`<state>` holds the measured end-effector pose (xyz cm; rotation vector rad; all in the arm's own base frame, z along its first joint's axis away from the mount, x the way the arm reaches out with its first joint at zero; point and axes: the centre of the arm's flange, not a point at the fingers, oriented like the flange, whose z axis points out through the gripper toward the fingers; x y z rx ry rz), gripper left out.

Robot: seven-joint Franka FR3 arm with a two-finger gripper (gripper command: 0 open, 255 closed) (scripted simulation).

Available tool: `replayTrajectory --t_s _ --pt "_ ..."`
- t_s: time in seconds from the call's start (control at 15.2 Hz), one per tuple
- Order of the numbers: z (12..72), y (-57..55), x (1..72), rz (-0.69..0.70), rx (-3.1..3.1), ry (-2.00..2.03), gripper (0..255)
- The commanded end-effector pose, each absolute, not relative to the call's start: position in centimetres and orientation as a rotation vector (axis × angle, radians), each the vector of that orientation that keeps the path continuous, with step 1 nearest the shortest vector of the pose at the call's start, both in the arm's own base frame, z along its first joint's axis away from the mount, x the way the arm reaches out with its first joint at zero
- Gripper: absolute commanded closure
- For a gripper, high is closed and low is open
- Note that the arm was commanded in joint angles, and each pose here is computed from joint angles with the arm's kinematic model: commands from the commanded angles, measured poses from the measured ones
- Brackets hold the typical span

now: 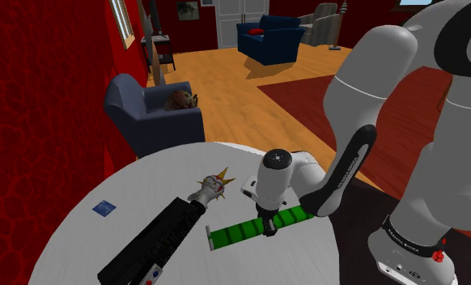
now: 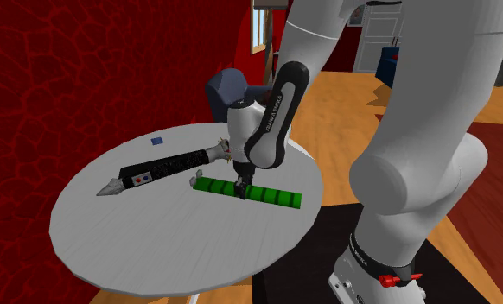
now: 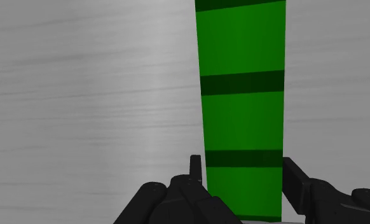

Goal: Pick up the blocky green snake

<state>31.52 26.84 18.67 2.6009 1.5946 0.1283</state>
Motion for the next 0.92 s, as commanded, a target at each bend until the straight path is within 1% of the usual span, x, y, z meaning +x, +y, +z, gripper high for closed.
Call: replayTrajectory --t_s 0.0,0.86 --pt "19.2 26.8 31.4 0.127 2.602 1.593 255" --pt "26.1 26.8 31.4 0.127 2.602 1.593 255"
